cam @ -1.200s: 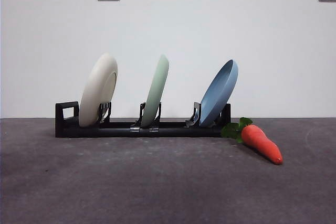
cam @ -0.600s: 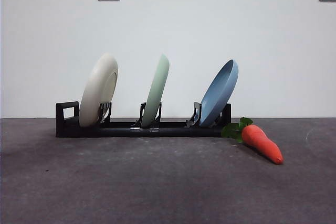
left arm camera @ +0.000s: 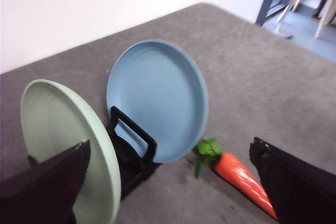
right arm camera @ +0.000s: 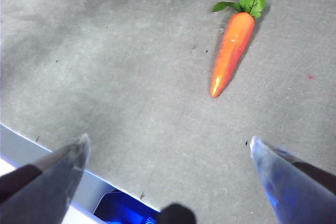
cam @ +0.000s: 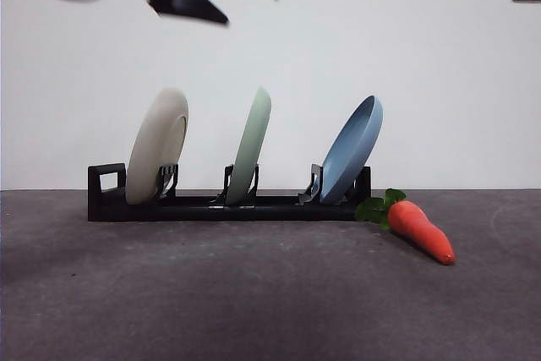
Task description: Take the green plate from the plate rack,put the plate on the table,take the carrot from the table,put the carrot in the plate
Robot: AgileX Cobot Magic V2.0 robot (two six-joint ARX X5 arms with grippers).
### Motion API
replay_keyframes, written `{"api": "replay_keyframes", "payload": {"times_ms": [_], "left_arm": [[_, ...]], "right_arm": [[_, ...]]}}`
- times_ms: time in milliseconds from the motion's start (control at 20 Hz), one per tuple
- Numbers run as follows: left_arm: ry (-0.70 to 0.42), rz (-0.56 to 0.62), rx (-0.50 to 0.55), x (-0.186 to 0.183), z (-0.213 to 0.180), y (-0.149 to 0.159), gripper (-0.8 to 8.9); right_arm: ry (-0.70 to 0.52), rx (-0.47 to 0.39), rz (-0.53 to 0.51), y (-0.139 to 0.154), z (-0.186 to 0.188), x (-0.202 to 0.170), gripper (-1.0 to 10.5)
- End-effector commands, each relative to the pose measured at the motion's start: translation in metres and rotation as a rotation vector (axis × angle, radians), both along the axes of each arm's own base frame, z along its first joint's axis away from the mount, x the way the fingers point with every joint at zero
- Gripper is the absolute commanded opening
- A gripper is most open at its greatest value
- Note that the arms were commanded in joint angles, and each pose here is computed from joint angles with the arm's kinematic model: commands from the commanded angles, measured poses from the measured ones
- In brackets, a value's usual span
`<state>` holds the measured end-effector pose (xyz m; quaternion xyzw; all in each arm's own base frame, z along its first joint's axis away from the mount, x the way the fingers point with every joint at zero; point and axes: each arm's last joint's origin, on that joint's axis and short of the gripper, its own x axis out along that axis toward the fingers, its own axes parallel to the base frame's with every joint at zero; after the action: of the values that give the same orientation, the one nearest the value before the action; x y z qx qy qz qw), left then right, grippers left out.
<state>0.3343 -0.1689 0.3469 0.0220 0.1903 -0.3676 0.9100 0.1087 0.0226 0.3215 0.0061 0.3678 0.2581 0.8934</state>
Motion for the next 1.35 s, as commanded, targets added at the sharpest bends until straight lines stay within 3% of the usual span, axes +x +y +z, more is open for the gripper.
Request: {"api": "replay_keyframes", "payload": {"times_ms": [50,400,500,650,800,900,1000,1200,1350], "left_arm": [[0.023,0.025,0.024,0.028,-0.024,-0.015,5.93],[0.029,0.094,0.061,0.071,-0.072,-0.034,5.78],[0.038,0.094,0.067,0.076,-0.083,-0.036,4.8],[0.062,0.098,0.081,0.079,-0.094,-0.038,4.61],[0.058,0.113,0.087,0.08,-0.095,-0.038,2.43],[0.059,0.113,0.087,0.08,-0.095,-0.038,1.63],[0.071,0.116,0.082,0.08,-0.095,-0.038,1.17],[0.076,0.118,0.076,0.079,-0.095,-0.038,1.15],[0.086,0.121,0.064,0.079,-0.095,-0.038,-0.08]], "right_arm": [[-0.007,0.003,0.002,0.0,0.001,0.0,6.6],[-0.006,0.003,0.002,0.0,0.001,0.0,6.6],[-0.006,0.003,0.002,0.0,0.001,0.0,6.6],[-0.006,0.003,0.001,0.0,0.001,0.0,6.6],[-0.006,0.003,0.001,0.0,0.001,0.0,6.6],[-0.006,0.003,0.001,0.0,0.001,0.0,6.6],[-0.006,0.003,0.001,0.0,0.001,0.0,6.6],[-0.006,0.003,0.001,0.0,0.001,0.0,6.6],[-0.005,0.003,0.002,0.0,0.001,0.0,6.6]]}}
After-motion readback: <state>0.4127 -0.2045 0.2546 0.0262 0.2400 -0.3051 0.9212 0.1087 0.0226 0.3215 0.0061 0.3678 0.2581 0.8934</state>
